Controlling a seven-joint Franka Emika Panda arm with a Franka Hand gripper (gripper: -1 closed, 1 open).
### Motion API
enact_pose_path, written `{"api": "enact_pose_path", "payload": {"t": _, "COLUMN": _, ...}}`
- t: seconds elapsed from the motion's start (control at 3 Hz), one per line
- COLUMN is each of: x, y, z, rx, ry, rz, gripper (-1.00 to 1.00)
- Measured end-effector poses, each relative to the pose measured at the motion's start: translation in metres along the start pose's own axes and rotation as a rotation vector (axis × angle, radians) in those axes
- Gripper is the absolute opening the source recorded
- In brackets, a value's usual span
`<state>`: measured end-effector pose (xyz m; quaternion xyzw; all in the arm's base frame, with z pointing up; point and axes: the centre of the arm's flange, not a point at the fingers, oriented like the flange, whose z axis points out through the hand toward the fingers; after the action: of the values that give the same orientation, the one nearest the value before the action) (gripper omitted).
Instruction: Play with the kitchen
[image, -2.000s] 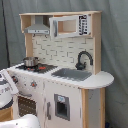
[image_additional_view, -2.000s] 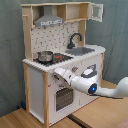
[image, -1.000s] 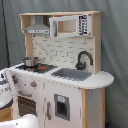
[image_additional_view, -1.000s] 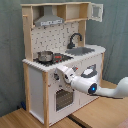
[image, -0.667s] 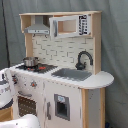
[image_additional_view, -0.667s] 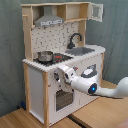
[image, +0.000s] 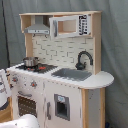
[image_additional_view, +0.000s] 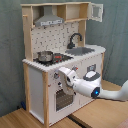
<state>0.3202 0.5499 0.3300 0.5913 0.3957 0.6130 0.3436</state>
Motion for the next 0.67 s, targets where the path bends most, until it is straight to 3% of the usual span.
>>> {"api": "enact_pose_path", "payload": {"t": 0.67, "x": 0.01, "y": -0.001, "z": -0.036, "rx": -0.071, "ry": -0.051, "rz": -0.06, "gripper": 1.0}}
